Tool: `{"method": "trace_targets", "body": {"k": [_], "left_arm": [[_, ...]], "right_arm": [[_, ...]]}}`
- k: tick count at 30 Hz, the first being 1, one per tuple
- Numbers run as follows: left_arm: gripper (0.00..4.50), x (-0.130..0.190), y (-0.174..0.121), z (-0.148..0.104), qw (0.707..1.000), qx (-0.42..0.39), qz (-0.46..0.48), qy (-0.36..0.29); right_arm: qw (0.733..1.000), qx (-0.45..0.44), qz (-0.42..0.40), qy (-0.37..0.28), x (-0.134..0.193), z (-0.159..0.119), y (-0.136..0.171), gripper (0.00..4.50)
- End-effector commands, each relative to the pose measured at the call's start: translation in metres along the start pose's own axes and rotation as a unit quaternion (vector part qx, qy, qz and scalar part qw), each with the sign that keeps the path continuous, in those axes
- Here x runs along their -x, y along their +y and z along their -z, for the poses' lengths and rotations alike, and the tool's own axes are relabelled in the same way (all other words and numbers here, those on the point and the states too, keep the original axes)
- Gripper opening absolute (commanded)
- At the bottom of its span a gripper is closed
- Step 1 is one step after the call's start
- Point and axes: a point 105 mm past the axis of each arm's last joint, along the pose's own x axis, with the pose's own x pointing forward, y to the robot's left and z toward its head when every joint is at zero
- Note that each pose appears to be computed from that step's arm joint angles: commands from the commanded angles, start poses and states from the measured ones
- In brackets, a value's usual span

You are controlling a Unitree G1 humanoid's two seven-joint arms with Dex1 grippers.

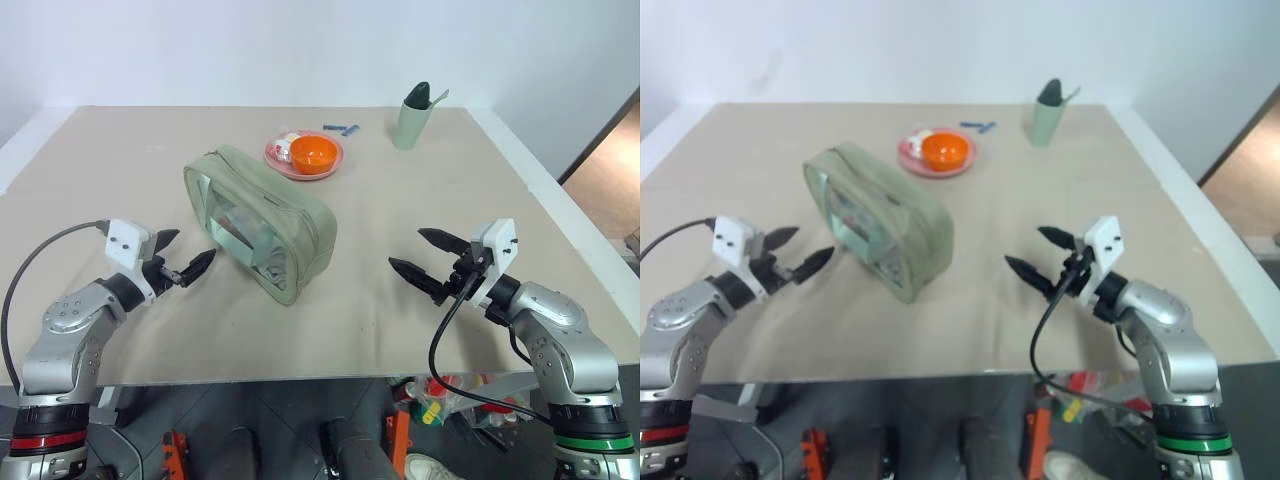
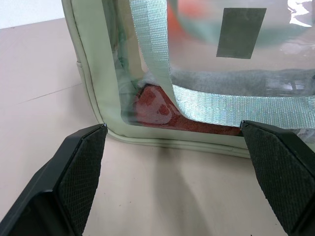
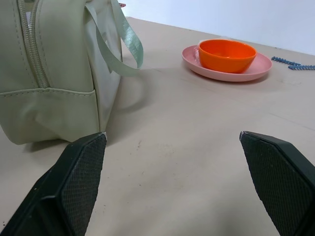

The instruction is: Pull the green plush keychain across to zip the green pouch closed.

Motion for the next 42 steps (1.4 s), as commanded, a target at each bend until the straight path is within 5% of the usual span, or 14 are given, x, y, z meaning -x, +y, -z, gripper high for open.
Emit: {"method": "trace_targets", "body": {"k": [1, 15, 22, 27, 40, 42], "left_arm": [[4.48, 0.002, 0.003, -0.016, 1.0, -0.018, -0.002, -0.023], [4.48, 0.003, -0.013, -0.031, 0.997, -0.015, 0.051, -0.051], [4.48, 0.03, -0.06, -0.06, 0.97, -0.011, 0.242, -0.031], [4.48, 0.039, -0.087, -0.065, 0.948, -0.025, 0.319, -0.003], [4.48, 0.032, -0.108, -0.067, 0.94, -0.045, 0.34, -0.005], [4.5, 0.031, -0.108, -0.067, 0.941, -0.045, 0.336, -0.008]], "right_arm": [[1.0, 0.016, -0.003, -0.016, 0.0, -0.012, -0.004, 4.49], [0.999, 0.016, -0.034, -0.017, -0.009, -0.021, 0.0, 4.49], [0.985, 0.0, -0.168, -0.042, -0.03, -0.065, 0.039, 4.49], [0.981, 0.01, -0.184, -0.067, -0.058, -0.084, 0.048, 4.49], [0.979, -0.009, -0.194, -0.068, -0.117, -0.071, 0.057, 4.49], [0.978, -0.014, -0.196, -0.066, -0.119, -0.07, 0.056, 3.71]]}}
